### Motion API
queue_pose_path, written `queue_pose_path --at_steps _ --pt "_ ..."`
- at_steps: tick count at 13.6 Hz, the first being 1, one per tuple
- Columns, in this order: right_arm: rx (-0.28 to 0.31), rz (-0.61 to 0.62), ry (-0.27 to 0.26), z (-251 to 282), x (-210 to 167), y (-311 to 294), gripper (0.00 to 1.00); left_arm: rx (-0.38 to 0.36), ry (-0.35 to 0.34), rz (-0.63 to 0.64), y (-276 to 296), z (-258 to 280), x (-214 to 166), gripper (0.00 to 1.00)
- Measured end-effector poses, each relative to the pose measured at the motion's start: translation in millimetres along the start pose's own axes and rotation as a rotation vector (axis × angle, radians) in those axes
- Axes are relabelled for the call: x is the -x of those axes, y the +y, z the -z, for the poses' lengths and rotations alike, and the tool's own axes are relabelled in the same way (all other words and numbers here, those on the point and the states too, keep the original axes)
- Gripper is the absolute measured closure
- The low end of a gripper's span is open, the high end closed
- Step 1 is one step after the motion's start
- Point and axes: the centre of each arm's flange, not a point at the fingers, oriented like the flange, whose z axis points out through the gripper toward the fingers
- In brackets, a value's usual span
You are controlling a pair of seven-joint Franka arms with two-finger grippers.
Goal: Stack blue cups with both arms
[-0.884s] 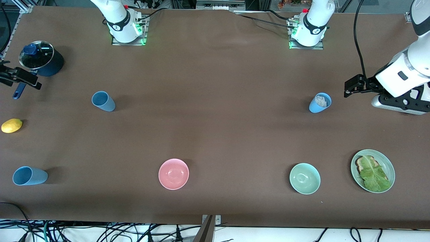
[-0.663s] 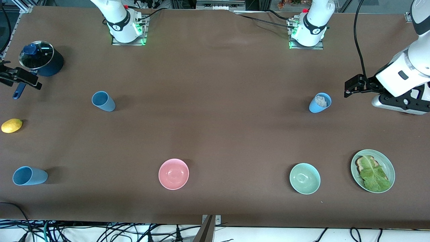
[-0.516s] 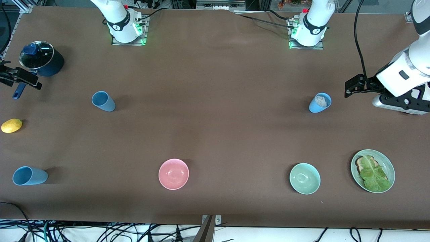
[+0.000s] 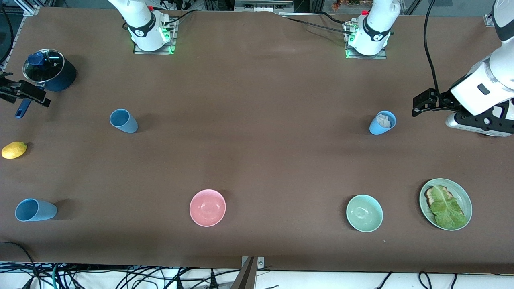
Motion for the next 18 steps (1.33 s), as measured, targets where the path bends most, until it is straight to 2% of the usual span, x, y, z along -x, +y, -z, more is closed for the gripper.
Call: queue_pose_path --at_steps 3,7,9,12,18 --pt "0.0 0.0 0.0 0 0 0 0.0 -0.001 0.01 0.002 -1 5 0 0.0" --pt "0.0 0.0 -0.001 0 0 0 0.0 -0.003 0.089 -0.03 17 49 6 0.0" --pt "0.0 0.001 -0.001 0 0 0 0.0 0.002 0.074 -0.058 33 42 3 0.0" --pt "0.0 0.001 -0.001 0 0 0 0.0 -0.008 0.019 -0.089 46 0 -22 0.0" --pt "0.0 0.001 -0.001 0 0 0 0.0 -0.031 0.054 -0.089 45 0 -31 0.0"
